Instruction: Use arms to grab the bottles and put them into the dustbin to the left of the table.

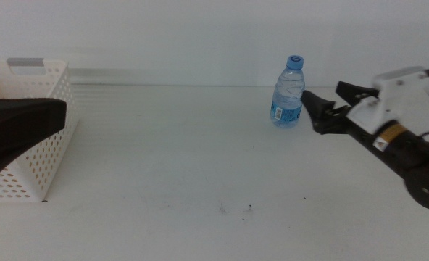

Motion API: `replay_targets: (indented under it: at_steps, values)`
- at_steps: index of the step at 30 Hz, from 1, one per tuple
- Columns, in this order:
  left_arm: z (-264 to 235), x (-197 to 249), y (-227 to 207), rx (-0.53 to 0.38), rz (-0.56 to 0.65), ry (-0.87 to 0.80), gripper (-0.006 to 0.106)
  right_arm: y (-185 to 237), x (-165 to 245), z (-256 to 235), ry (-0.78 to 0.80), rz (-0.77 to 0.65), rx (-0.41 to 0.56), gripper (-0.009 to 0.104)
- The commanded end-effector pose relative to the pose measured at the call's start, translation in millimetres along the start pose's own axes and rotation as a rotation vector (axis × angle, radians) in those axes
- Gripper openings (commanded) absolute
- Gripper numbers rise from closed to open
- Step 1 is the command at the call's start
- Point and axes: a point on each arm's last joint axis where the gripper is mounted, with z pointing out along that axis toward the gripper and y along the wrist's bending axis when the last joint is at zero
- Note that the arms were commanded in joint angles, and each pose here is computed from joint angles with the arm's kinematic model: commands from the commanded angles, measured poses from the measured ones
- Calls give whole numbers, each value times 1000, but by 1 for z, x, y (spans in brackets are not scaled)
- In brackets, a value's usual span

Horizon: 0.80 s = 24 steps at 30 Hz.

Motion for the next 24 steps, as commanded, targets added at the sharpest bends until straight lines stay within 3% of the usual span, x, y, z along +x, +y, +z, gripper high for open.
replay_targets:
  at_steps: [1,9,24]
  values:
    - [-2,-2,0,-2,-4,-20,94,-2,8,17,27,-49,21,80]
    - [-2,-2,0,-2,-4,-20,94,-12,35,54,54,-63,87,88]
    - [-2,-2,0,-4,-3,-20,94,-10,61,101,63,-76,63,88]
